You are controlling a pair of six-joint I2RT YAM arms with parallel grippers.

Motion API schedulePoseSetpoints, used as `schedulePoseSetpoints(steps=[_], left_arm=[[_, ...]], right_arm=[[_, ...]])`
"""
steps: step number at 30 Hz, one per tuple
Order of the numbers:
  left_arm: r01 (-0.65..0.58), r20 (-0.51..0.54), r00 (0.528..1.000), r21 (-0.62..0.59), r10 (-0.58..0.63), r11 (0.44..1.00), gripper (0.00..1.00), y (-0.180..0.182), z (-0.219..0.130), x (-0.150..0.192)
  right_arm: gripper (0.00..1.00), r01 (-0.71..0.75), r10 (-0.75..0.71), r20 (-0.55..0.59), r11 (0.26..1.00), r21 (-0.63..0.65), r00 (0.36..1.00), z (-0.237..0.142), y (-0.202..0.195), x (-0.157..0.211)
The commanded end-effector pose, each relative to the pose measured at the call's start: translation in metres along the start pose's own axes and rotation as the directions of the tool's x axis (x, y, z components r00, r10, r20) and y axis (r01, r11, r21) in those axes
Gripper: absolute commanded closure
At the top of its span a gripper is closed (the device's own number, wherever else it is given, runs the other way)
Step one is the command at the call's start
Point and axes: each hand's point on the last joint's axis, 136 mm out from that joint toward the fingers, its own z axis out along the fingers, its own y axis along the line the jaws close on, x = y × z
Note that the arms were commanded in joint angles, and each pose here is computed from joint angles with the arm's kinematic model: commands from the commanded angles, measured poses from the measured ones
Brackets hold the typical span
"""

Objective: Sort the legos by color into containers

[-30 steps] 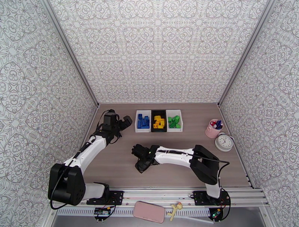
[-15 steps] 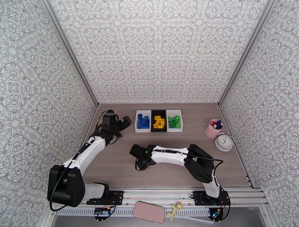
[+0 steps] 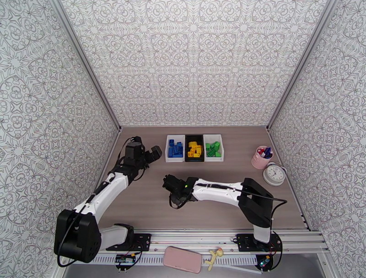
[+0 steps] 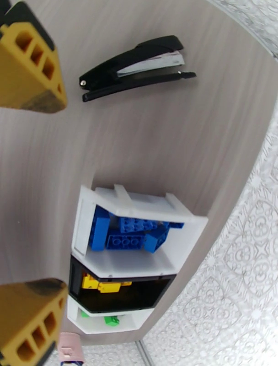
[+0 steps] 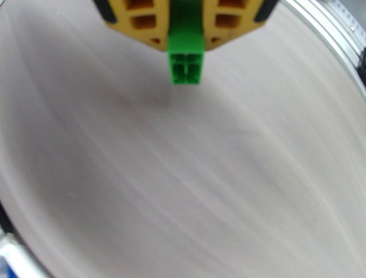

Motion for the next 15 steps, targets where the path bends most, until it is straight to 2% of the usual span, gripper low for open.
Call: schedulePoseSetpoints(steps=[1, 5, 10, 15], left_arm=[[-0.144, 0.069, 0.988, 0.081, 0.138, 0.986, 0.0, -0.02, -0.006, -0.001], [-0.327, 0.153, 0.939, 0.128, 0.307, 0.936, 0.0, -0.044, -0.015, 0.01], [-0.511, 0.281, 0.845, 0.169, 0.455, 0.843, 0.0, -0.076, -0.031, 0.029], [-0.636, 0.319, 0.765, 0.228, 0.56, 0.738, 0.0, -0.1, -0.043, 0.062]], right_arm=[[1.0, -0.109, 0.102, 0.116, 0.992, 0.056, 0.988, -0.02, -0.031, -0.016], [1.0, -0.187, 0.171, 0.196, 0.98, 0.069, 0.966, -0.04, -0.064, -0.02], [1.0, -0.305, 0.267, 0.26, 0.945, 0.12, 0.928, -0.057, -0.116, -0.026], [1.0, -0.411, 0.354, 0.331, 0.904, 0.119, 0.875, -0.072, -0.164, -0.032]])
